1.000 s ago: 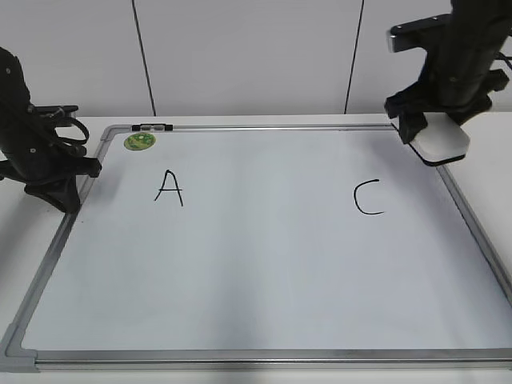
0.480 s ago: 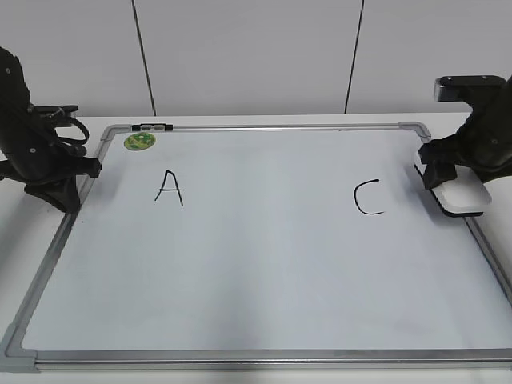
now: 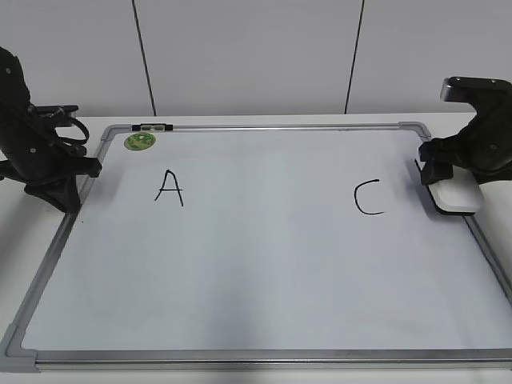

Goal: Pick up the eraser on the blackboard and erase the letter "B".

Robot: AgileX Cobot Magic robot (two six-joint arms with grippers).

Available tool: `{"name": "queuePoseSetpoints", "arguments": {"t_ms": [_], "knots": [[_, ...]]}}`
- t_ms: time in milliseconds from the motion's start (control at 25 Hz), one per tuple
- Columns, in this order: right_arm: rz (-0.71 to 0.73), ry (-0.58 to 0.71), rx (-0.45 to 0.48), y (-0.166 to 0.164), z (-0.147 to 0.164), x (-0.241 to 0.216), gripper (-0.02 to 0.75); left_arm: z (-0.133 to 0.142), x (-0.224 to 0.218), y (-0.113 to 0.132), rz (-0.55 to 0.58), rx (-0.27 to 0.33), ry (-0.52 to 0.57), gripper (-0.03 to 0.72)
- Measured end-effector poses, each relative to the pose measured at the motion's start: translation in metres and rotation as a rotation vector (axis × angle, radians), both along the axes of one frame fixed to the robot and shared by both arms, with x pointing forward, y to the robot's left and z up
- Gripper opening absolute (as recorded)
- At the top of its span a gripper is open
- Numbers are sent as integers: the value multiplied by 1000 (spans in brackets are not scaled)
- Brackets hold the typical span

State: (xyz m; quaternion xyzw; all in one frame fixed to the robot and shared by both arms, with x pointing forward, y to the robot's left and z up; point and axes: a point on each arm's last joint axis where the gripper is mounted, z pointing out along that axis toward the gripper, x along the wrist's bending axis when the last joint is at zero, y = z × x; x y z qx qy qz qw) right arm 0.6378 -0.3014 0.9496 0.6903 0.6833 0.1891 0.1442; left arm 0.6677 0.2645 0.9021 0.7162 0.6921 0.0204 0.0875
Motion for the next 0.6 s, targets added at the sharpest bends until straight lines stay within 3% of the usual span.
{"name": "queuePoseSetpoints", "arguments": {"t_ms": [600], "knots": [[1,65,3,0,-23,1,531,0,0,0,0,0,0,46]]}}
